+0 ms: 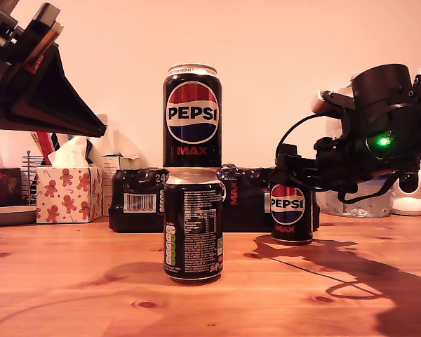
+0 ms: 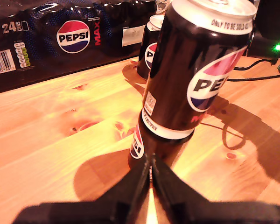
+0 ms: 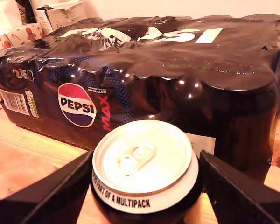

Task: Stack up the Pepsi cans on top of each other

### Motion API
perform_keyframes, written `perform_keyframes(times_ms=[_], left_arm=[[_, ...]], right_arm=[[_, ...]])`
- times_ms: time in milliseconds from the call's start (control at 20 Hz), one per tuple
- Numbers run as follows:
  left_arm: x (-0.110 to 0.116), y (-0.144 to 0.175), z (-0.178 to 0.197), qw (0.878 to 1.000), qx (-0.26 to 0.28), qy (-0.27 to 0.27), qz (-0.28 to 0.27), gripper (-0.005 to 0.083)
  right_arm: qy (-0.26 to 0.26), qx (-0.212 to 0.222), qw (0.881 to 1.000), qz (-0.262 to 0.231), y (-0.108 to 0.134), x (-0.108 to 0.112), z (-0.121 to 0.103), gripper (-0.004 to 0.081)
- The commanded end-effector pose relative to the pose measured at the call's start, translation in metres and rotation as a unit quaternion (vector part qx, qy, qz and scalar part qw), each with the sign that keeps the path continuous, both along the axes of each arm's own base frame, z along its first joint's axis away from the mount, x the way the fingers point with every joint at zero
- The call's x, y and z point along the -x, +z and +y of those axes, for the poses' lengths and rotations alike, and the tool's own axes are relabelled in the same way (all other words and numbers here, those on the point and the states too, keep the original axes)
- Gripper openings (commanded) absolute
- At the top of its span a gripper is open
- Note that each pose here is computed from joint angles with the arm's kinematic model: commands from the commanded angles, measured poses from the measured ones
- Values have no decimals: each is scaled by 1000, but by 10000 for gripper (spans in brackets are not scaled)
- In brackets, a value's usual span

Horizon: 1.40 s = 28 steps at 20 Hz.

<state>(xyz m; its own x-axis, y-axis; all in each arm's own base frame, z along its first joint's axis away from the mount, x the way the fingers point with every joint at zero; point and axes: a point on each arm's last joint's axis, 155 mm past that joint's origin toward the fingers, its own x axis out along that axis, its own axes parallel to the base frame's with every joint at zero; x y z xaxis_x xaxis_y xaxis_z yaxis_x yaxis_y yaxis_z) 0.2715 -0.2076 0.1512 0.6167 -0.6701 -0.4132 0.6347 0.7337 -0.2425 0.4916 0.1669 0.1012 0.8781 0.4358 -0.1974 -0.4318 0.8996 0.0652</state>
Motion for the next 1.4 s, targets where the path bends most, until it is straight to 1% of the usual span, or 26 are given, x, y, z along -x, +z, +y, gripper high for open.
perform_keyframes(times_ms=[0,150,300,450,500,600,650,750,950,1000,1150,1300,1350], left_arm=[[4,-6,0,1000,0,-3,7,-13],[6,-6,-3,1000,3,-11,10,-13],[8,-9,-2,1000,0,-11,15,-13],[9,-10,-2,1000,0,-14,18,-13],[9,-10,-3,1000,0,-14,19,-13],[10,-9,-4,1000,1,-18,19,-13],[11,-9,-4,1000,1,-19,19,-13],[12,-9,-6,999,3,-25,20,-13],[14,-11,-6,999,2,-27,25,-13],[15,-13,-5,999,-1,-28,28,-13],[16,-15,-5,999,-4,-28,32,-13],[16,-15,-5,999,-4,-28,31,-13],[16,-15,-5,999,-4,-28,31,-13]], right_arm=[[-1,8,999,46,-37,6,0,651],[-11,13,999,33,-32,3,-1,651],[-17,-9,998,54,-36,5,-1,651],[-15,-24,998,61,-36,7,5,656],[-17,-31,997,66,-36,6,5,676],[-18,-27,997,76,-39,4,5,738],[-18,-27,997,73,-36,2,6,765],[-31,-23,996,76,-35,-4,3,789],[-44,-12,994,97,-40,-9,0,788],[-50,-10,994,95,-39,-11,-2,788],[-49,-1,996,78,-33,-14,-2,786],[-48,9,996,72,-32,-15,-2,758],[-48,9,996,72,-32,-15,-3,715]])
